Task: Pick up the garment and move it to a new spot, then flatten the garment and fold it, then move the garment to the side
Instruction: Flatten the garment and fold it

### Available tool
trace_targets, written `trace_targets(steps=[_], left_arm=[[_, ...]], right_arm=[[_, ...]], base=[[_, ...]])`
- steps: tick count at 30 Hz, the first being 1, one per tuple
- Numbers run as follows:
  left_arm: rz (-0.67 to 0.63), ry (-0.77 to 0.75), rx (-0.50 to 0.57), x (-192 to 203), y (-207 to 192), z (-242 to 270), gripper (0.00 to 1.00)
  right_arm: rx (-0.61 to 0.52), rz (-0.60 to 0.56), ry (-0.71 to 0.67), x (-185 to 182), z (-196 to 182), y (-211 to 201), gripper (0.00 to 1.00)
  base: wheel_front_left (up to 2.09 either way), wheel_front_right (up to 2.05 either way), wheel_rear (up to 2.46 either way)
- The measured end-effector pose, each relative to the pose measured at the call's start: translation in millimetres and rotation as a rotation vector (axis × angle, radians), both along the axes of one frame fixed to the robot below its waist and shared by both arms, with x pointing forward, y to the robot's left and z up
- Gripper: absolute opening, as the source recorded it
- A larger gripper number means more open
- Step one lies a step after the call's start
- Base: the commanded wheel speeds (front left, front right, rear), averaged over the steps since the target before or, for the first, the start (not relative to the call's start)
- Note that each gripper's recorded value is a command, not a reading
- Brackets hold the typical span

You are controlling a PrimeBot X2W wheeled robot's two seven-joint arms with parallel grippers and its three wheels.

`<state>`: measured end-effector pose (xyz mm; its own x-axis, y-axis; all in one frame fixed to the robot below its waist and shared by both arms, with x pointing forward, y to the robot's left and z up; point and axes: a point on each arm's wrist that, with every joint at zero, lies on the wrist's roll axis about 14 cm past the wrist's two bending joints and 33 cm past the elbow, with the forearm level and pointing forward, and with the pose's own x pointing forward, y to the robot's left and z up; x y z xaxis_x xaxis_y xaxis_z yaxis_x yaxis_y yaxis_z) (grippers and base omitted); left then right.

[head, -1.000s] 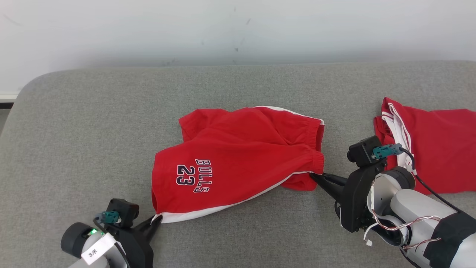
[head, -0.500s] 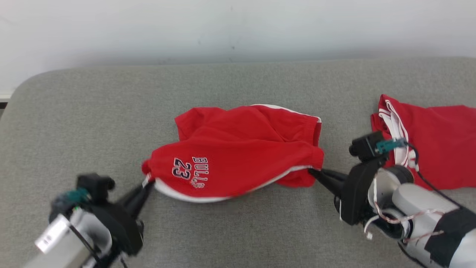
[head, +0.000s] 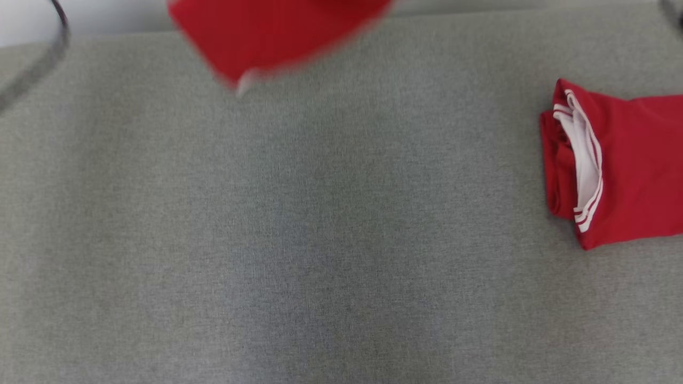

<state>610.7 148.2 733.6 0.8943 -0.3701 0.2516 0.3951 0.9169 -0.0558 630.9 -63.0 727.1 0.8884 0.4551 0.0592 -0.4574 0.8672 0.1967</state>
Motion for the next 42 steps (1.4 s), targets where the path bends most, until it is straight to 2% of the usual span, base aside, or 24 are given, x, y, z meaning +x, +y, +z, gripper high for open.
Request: trace_targets(steps=[1,3,6,9,12,15,19,24,25,31,36,42], left_arm=[[0.001,-0.050,-0.017,4,-1,17,0.00],[-0.011,-0.105,-0.029,9,-6,31,0.00],[-0.007,-0.097,0.003,19,0,6,0.00],[0.044,0.023,0.012,27,25,-64,0.00],[0.065,0.203,0.020,10,36,-157,0.00],[0.058,0.371,0.000,-28,31,-235,0.00],[0.036,0.547,0.016,-87,24,-301,0.00],[0.031,0.594,0.023,-128,25,-315,0.00],[0.031,0.594,0.023,-128,25,-315,0.00],[0.025,0.566,0.035,-152,22,-300,0.00],[0.008,0.613,0.025,-192,12,-312,0.00],[-0.018,0.650,0.043,-236,1,-323,0.00]], right_arm=[[0.021,0.003,-0.053,3,17,2,0.00],[-0.002,0.030,-0.116,8,24,10,0.00],[0.008,0.077,-0.106,19,-3,24,0.00],[-0.010,0.174,-0.020,20,-63,47,0.00],[0.017,0.209,0.167,7,-155,52,0.00],[0.027,0.217,0.357,-31,-239,46,0.00],[0.046,0.219,0.493,-86,-296,37,0.00],[0.097,0.230,0.542,-136,-307,33,0.00],[0.097,0.230,0.542,-136,-307,33,0.00],[0.107,0.278,0.498,-174,-284,34,0.00],[0.065,0.261,0.483,-197,-281,17,0.00],[0.003,0.238,0.550,-246,-304,-5,0.00]], base=[[0.00,0.00,0.00],[0.00,0.00,0.00],[0.00,0.00,0.00],[0.00,0.00,0.00],[0.00,0.00,0.00],[0.00,0.00,0.00],[0.00,0.00,0.00],[0.00,0.00,0.00],[0.00,0.00,0.00],[0.00,0.00,0.00],[0.00,0.00,0.00],[0.00,0.00,0.00]])
